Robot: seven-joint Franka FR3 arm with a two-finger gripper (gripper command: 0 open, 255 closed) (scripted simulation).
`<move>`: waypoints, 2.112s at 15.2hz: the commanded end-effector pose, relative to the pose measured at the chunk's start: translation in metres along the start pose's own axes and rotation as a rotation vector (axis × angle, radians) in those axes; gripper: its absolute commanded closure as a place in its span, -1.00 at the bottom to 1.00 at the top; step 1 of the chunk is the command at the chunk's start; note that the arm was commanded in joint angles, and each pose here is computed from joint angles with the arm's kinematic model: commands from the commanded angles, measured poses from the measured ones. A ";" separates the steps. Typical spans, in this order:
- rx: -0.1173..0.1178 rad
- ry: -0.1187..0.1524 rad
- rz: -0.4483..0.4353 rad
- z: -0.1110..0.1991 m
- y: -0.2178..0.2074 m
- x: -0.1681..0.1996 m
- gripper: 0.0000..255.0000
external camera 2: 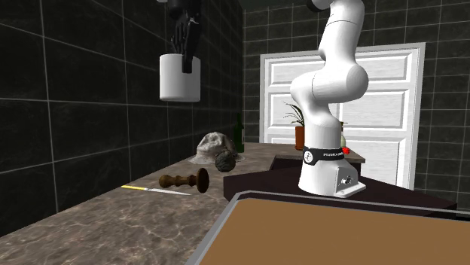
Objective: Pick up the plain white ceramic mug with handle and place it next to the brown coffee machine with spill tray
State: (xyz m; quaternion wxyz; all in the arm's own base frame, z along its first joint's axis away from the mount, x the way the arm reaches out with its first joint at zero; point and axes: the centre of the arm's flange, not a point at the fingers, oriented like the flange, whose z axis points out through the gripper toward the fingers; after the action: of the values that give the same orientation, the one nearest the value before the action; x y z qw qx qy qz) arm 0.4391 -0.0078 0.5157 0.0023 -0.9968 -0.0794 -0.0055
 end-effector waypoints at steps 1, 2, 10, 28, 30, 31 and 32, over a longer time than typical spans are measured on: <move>0.000 0.000 0.000 -0.010 0.000 0.000 1.00; 0.000 0.000 0.000 -0.016 0.000 0.000 1.00; 0.000 0.000 0.000 -0.058 0.000 0.001 1.00; 0.000 0.000 0.000 -0.153 -0.001 0.002 1.00; 0.000 0.000 0.000 -0.162 -0.001 0.002 1.00; 0.000 0.000 0.000 -0.162 -0.014 -0.001 1.00; 0.000 0.000 0.000 -0.162 -0.027 -0.004 1.00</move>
State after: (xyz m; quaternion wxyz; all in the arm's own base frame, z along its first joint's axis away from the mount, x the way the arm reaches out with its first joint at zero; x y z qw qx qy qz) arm 0.4357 0.0060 0.6765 0.0025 -0.9968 -0.0795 -0.0055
